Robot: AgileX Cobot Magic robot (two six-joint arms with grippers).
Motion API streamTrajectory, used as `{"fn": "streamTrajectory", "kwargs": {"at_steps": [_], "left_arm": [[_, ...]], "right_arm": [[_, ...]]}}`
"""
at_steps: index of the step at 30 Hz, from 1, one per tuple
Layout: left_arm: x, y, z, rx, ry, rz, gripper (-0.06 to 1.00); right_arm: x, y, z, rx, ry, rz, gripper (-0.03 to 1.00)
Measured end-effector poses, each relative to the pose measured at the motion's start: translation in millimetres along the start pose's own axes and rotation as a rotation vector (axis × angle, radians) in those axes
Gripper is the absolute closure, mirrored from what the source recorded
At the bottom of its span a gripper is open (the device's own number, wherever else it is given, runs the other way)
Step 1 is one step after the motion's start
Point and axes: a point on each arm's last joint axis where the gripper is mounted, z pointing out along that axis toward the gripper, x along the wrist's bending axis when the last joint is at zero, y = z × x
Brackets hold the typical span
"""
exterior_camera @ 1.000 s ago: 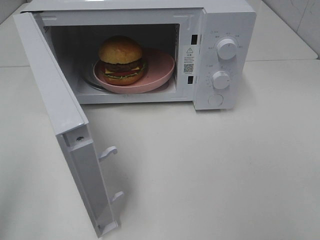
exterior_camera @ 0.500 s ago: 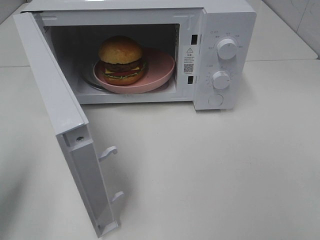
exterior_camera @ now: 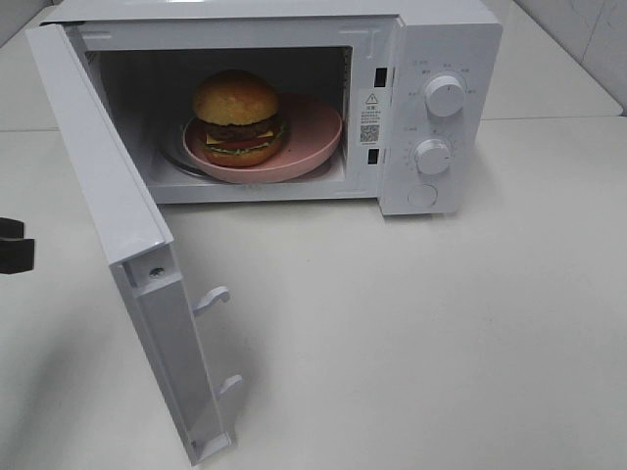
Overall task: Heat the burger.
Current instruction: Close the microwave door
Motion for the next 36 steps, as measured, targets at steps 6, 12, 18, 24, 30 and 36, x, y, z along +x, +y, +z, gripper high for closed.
{"fn": "streamTrajectory", "kwargs": {"at_steps": [6, 12, 18, 24, 30, 36], "left_arm": [[-23.8, 15.5, 24.7, -0.002, -0.046, 0.073, 0.94], [-44.9, 31.4, 49.9, 0.007, -0.084, 0.108, 0.94], [-70.0, 49.9, 73.2, -0.004, -0.13, 0.143, 0.94], [-85.3, 65.4, 94.3, -0.018, -0.149, 0.154, 0.94], [-96.1, 82.2, 115.0, -0.042, -0.157, 0.15, 0.94], [-104.9, 93.8, 130.9, -0.062, -0.164, 0.151, 0.94]], "right_arm": [[0.0, 0.0, 0.0, 0.0, 0.0, 0.0, 0.26], [0.0, 0.0, 0.0, 0.0, 0.0, 0.0, 0.26], [0.0, 0.0, 0.0, 0.0, 0.0, 0.0, 0.26], [0.0, 0.0, 0.0, 0.0, 0.0, 0.0, 0.26], [0.0, 0.0, 0.0, 0.0, 0.0, 0.0, 0.26], [0.0, 0.0, 0.0, 0.0, 0.0, 0.0, 0.26]]}}
